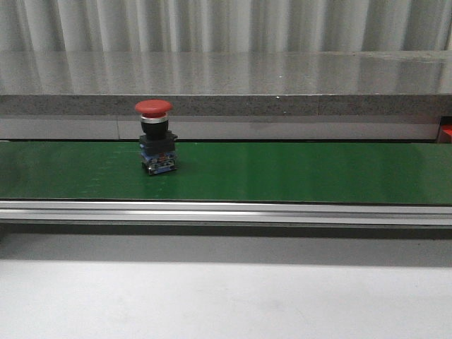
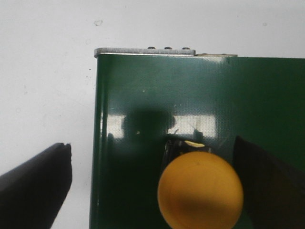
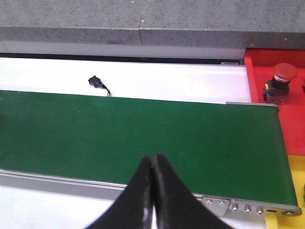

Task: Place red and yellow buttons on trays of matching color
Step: 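Set the yellow button on the conveyor and open the left gripper, then lower the right gripper onto the red button on the belt and grasp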

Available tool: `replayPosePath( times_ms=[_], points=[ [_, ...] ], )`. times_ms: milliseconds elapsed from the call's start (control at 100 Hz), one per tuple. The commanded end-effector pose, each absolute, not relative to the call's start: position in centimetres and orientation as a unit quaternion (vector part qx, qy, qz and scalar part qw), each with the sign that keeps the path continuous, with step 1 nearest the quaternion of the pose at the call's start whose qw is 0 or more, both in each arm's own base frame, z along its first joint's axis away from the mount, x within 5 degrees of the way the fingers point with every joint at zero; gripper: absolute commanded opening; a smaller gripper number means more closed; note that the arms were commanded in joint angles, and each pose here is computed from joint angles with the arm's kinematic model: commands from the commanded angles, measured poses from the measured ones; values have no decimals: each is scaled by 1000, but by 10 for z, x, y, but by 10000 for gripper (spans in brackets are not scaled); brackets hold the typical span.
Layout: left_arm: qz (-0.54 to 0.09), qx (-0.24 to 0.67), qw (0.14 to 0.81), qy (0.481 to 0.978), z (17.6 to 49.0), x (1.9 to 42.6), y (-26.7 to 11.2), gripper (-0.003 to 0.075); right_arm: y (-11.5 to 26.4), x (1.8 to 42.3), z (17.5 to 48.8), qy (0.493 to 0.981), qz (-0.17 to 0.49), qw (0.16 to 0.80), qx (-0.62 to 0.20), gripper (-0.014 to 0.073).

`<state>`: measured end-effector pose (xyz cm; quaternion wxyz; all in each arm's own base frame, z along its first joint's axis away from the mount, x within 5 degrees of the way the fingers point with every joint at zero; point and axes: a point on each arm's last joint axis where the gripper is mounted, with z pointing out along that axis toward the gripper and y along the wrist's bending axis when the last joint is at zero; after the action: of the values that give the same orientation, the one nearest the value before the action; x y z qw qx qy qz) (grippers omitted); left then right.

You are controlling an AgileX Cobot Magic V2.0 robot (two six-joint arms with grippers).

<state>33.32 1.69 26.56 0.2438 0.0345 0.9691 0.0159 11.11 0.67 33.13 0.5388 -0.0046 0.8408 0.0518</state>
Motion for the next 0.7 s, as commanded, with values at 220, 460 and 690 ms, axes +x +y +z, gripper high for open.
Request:
replayPosePath(
  times_ms=[220,460,690],
  points=[
    [0,24,393,919,354,293,9,634,6,112,345,816,47,576,-4,-68],
    [-8,44,478,877,386,238,-4,617,6,112,345,816,47,576,-4,-68],
    [-33,70,526,847,366,179,-19,549,6,112,345,815,47,577,-4,-68]
  ],
)
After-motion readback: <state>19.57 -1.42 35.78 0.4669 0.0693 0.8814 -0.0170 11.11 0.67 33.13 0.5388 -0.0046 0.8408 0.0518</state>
